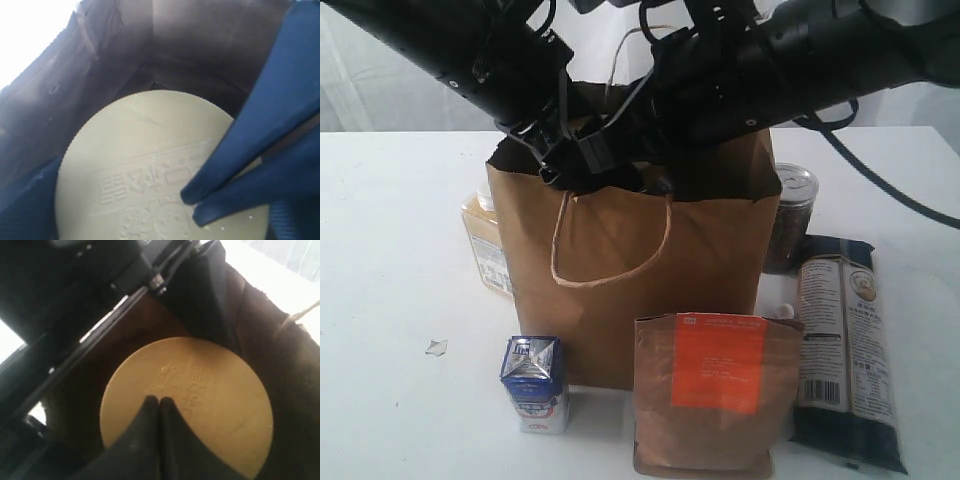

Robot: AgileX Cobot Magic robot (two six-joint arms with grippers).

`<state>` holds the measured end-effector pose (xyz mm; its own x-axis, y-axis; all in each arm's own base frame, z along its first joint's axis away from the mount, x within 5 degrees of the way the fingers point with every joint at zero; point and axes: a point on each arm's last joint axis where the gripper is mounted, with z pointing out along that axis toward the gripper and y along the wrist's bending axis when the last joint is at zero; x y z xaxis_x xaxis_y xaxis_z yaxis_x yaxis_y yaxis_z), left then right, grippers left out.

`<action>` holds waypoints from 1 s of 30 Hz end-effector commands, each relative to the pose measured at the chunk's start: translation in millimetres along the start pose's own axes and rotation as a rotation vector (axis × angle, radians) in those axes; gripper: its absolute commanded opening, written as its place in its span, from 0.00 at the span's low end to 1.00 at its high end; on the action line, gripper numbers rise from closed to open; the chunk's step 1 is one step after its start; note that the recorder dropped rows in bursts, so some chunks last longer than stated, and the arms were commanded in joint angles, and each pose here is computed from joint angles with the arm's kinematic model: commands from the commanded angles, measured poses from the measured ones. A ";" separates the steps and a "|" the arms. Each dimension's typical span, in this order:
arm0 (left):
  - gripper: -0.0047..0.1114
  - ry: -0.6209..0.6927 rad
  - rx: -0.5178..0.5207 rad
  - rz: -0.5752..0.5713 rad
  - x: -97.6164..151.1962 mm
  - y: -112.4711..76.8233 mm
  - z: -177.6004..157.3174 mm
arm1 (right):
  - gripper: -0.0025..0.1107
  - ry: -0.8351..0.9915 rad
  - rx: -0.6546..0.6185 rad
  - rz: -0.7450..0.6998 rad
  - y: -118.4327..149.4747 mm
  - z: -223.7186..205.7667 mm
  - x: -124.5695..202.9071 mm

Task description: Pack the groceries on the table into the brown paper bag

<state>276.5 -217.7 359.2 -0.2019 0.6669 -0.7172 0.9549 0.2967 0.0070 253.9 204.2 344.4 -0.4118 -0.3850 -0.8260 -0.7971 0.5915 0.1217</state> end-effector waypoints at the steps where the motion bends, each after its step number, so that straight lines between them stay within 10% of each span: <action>1: 0.95 -0.041 0.007 -0.015 -6.0 -2.6 -7.1 | 0.02 -0.001 -0.001 0.007 0.6 -2.0 -0.9; 30: 0.95 -0.037 0.012 -0.015 -5.7 -3.0 -7.1 | 0.02 -0.052 0.046 -0.076 -1.0 -13.5 -22.5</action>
<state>276.3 -218.3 360.4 -0.2021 0.6599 -0.7237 0.9552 0.2959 0.0031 262.6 206.5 356.3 -0.3591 -0.4123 -0.8373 -0.8041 0.5921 0.0533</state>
